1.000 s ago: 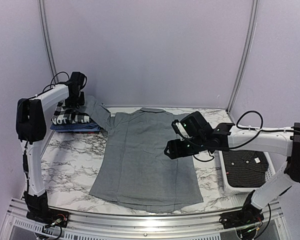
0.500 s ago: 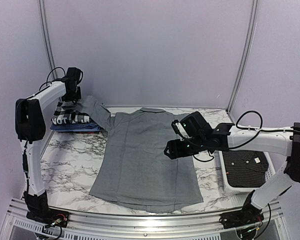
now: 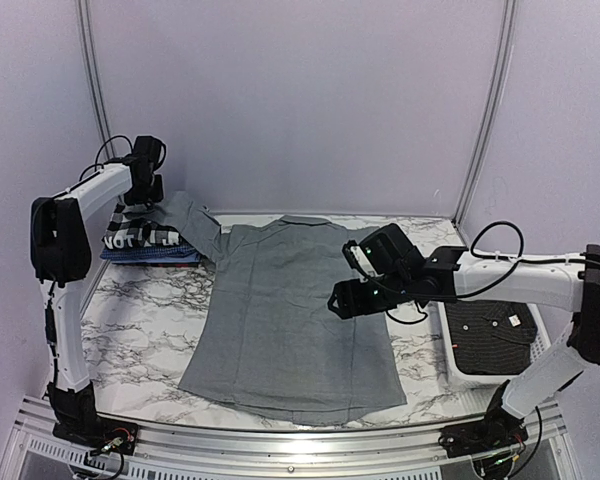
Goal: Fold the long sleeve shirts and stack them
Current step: Pick up the sleeve from the center of the board.
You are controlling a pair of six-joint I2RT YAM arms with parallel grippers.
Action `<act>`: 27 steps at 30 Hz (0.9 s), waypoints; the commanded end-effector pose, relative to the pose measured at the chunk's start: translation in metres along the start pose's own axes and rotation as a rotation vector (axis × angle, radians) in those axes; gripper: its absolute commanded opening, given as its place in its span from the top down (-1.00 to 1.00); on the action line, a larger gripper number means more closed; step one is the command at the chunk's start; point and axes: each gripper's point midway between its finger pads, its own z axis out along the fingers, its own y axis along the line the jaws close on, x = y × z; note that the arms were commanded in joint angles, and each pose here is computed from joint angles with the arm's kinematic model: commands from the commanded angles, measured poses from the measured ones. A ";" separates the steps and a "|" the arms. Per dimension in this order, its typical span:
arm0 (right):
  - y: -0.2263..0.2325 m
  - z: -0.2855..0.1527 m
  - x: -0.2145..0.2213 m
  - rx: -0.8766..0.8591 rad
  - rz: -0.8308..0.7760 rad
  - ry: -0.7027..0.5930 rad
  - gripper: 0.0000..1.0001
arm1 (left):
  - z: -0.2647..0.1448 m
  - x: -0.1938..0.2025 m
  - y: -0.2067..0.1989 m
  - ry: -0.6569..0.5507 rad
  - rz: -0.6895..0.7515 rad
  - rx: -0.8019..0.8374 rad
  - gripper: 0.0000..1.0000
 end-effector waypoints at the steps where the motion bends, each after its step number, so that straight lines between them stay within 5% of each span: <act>1: 0.008 -0.003 -0.020 -0.025 0.004 -0.042 -0.48 | 0.010 0.018 -0.004 0.043 0.037 -0.008 -0.02; 16: 0.006 -0.003 -0.016 -0.024 0.010 -0.037 -0.48 | 0.023 0.032 -0.001 0.067 0.069 -0.059 -0.22; 27: 0.006 -0.002 -0.015 -0.023 0.011 -0.034 -0.48 | 0.019 0.017 0.023 0.013 0.061 -0.192 0.28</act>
